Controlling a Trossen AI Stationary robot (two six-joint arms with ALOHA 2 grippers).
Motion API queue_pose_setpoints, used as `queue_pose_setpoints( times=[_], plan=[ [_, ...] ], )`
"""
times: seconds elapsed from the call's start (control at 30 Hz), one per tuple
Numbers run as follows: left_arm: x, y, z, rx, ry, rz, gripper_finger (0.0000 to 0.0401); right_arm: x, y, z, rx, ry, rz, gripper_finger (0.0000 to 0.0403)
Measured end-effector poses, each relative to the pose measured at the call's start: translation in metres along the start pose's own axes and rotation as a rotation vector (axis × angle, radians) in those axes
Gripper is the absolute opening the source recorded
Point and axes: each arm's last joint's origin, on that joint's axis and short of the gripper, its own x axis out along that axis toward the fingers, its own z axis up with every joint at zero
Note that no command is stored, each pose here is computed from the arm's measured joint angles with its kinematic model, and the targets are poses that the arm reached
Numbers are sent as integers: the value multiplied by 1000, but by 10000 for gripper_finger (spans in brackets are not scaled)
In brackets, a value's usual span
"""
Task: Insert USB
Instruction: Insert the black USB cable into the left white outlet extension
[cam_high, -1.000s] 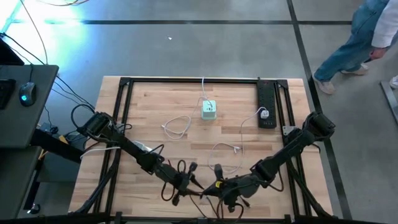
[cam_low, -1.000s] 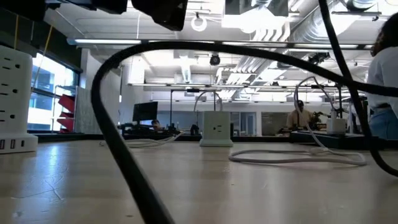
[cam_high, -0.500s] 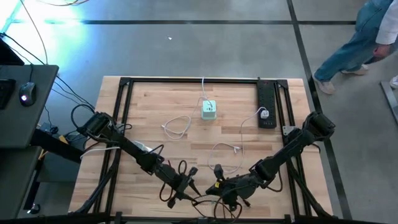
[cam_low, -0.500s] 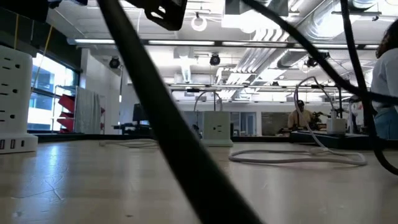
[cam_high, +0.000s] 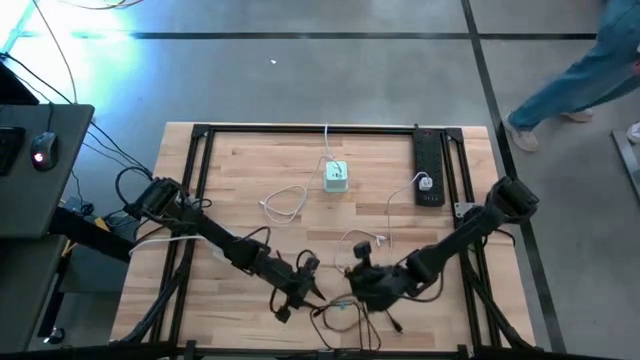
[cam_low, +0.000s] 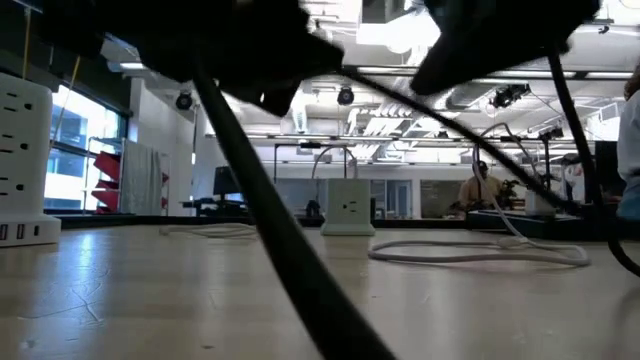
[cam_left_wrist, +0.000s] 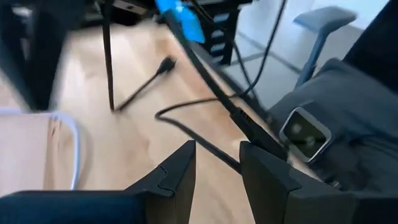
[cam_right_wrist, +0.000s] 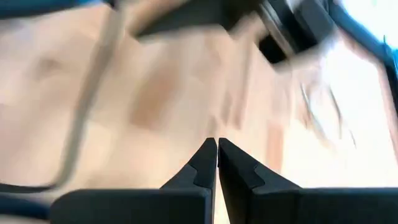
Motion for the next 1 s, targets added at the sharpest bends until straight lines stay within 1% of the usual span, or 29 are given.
queue_pose_setpoints(
  times=[0.07,0.13,0.23,0.3,0.43,0.5,0.57,0.67,0.73,0.9,0.93,1.0],
  plan=[
    [0,1,-1,-5,12,17,104,2,-4,-6,7,42,-71,0],
    [0,1,-2,-5,23,33,104,1,-10,-9,48,66,-130,0],
    [0,1,-4,-4,41,38,104,-9,-24,-7,130,57,-142,0],
    [0,1,-4,-4,36,40,104,-18,-34,-3,185,29,-119,0],
    [0,1,-4,-4,44,40,104,-39,-52,5,284,-49,16,8],
    [0,1,-5,-4,45,41,104,-44,-58,10,356,-92,92,24],
    [0,1,-5,-5,53,42,104,-43,-61,14,406,-124,188,48],
    [0,2,-6,-6,56,45,104,-27,-58,16,423,-116,327,94],
    [0,2,-6,-11,61,46,104,-12,-53,14,403,-87,407,128],
    [0,1,-6,-11,62,43,104,23,-48,13,403,-89,578,197],
    [0,1,-6,-11,64,43,104,29,-47,12,408,-80,600,208],
    [0,1,-8,-12,77,44,104,40,-47,8,419,-57,608,224]
  ],
)
